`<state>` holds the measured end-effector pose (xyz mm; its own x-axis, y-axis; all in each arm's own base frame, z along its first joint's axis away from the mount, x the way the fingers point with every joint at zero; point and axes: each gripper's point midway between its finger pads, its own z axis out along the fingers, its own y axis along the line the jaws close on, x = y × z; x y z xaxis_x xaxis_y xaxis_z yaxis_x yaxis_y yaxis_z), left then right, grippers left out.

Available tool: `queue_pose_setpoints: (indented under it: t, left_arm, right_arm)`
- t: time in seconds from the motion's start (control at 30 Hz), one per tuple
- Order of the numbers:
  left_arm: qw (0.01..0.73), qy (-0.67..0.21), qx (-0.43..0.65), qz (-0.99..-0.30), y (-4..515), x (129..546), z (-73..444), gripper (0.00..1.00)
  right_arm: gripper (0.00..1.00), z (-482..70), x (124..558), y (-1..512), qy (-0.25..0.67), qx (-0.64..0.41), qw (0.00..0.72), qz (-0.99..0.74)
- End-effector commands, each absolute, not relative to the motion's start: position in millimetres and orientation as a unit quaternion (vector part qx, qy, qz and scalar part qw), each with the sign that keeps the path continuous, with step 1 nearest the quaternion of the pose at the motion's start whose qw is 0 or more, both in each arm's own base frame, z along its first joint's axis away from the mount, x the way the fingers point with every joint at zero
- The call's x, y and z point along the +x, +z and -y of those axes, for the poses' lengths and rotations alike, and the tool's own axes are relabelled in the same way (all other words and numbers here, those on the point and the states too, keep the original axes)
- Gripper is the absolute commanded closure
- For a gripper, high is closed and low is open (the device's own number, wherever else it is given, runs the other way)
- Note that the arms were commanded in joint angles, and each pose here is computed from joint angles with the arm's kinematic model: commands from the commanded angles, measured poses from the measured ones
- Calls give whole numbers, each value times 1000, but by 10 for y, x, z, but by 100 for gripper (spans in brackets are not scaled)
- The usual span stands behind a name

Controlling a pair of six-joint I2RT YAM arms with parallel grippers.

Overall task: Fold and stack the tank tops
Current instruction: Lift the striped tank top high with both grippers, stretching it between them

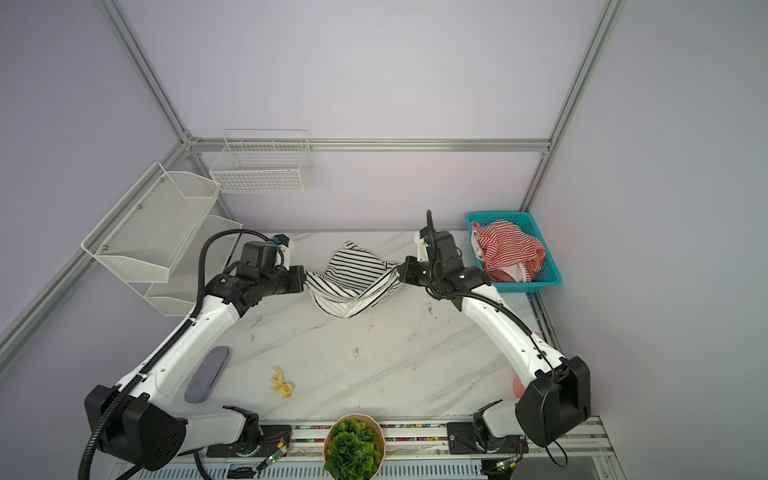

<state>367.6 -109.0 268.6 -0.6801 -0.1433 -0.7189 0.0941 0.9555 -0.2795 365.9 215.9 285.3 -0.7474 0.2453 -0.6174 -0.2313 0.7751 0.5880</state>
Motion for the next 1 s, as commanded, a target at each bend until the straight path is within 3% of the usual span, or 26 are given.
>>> queue_pose_setpoints:
  t: [0.0,0.23,0.47,0.7,0.97]
  left_arm:
    - [516,-151,-1,-843,3759,3751,979,100]
    - [597,-191,11,-779,4703,3435,944,100]
    - [652,-242,42,-717,5291,2906,989,100]
    - [605,-238,36,-759,4863,3213,1066,100]
    - [560,-249,16,-790,4517,4212,1105,100]
  right_arm:
    - [100,-2059,3743,3243,344,-32,389,-854]
    - [100,-1702,3810,4502,355,-52,517,-777]
    - [100,-1600,3482,5225,360,-77,587,-721]
    - [100,-1631,3643,4977,353,-73,570,-739]
    - [100,-1562,4559,4437,346,-52,522,-778]
